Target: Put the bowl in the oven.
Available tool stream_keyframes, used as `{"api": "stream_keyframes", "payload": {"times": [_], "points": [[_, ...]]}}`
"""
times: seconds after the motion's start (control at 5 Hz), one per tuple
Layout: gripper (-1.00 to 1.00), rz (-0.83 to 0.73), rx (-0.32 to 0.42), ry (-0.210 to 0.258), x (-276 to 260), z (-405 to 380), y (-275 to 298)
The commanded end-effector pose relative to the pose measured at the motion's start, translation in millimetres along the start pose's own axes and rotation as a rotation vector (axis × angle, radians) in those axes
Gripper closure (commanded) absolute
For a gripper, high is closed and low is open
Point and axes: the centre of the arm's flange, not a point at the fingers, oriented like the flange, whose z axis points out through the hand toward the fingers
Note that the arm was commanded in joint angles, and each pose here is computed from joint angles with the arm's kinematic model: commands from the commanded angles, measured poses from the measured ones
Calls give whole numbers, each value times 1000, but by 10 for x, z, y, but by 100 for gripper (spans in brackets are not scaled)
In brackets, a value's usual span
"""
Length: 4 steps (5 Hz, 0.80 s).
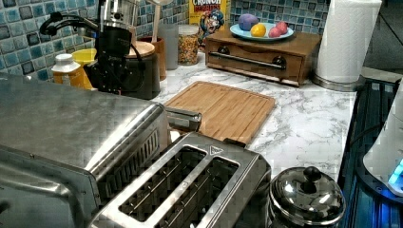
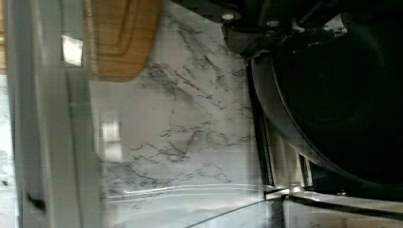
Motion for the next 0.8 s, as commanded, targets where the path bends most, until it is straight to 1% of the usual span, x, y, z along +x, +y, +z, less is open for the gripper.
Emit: {"api": "stream_keyframes", "payload": {"times": [0.2, 0.4, 0.6, 0.8], "points": [[100, -105, 87, 53, 88, -281, -902], [100, -100, 81, 41, 78, -178, -929], [100, -84, 52, 61, 101, -147, -925], [0, 0, 85, 84, 166, -298, -831]]}}
